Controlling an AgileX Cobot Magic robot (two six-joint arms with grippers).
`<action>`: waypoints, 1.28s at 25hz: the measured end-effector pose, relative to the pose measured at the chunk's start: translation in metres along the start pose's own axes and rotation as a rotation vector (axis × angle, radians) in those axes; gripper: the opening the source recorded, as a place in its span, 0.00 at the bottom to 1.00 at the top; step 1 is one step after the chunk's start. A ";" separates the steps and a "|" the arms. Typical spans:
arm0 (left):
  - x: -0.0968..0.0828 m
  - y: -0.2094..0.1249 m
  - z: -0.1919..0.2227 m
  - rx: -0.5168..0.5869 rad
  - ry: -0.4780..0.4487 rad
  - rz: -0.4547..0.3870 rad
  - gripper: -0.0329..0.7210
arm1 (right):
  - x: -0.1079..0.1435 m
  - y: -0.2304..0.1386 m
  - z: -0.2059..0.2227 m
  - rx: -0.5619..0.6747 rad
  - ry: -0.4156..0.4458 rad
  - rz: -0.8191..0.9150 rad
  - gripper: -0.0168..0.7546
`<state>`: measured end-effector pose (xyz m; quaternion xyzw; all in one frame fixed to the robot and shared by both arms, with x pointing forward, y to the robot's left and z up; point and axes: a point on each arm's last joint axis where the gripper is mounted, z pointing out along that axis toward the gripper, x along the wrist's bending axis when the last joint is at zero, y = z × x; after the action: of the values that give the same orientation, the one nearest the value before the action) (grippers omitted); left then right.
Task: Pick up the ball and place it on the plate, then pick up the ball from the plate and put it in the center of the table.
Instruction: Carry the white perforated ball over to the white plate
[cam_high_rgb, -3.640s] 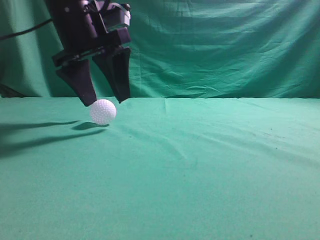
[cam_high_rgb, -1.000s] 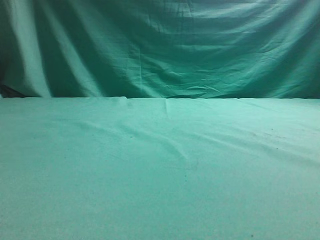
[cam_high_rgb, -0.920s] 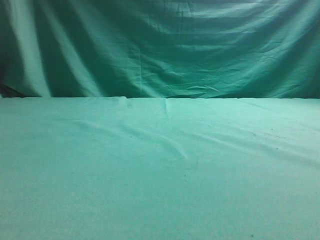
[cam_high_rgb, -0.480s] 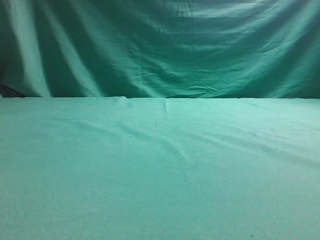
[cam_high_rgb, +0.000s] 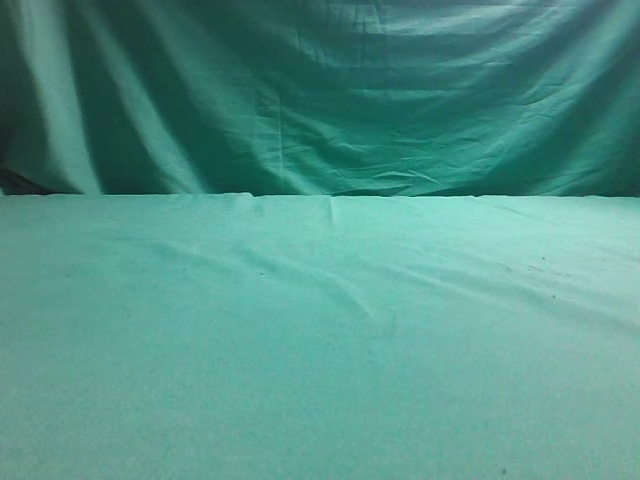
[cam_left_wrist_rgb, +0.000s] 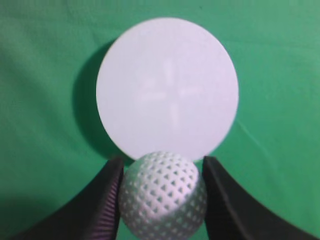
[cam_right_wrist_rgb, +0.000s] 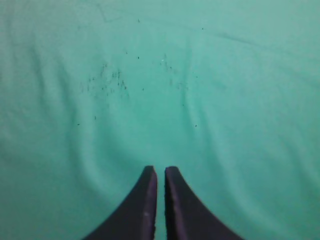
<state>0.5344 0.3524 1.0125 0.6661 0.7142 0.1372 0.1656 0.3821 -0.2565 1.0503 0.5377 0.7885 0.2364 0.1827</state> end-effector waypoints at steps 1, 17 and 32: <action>0.001 0.002 0.004 -0.012 0.005 -0.001 0.46 | 0.000 0.001 0.002 0.006 0.001 0.006 0.08; 0.010 0.029 0.055 0.016 0.009 -0.013 0.46 | 0.007 0.006 0.009 -0.007 0.033 -0.015 0.08; 0.011 0.038 0.056 0.026 0.002 -0.015 0.88 | 0.007 0.009 0.008 -0.044 0.030 -0.014 0.08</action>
<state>0.5915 0.3651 0.9774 0.6627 0.7210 0.1273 0.1574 0.3912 -0.2454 1.0484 0.5244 0.7895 0.2602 0.1844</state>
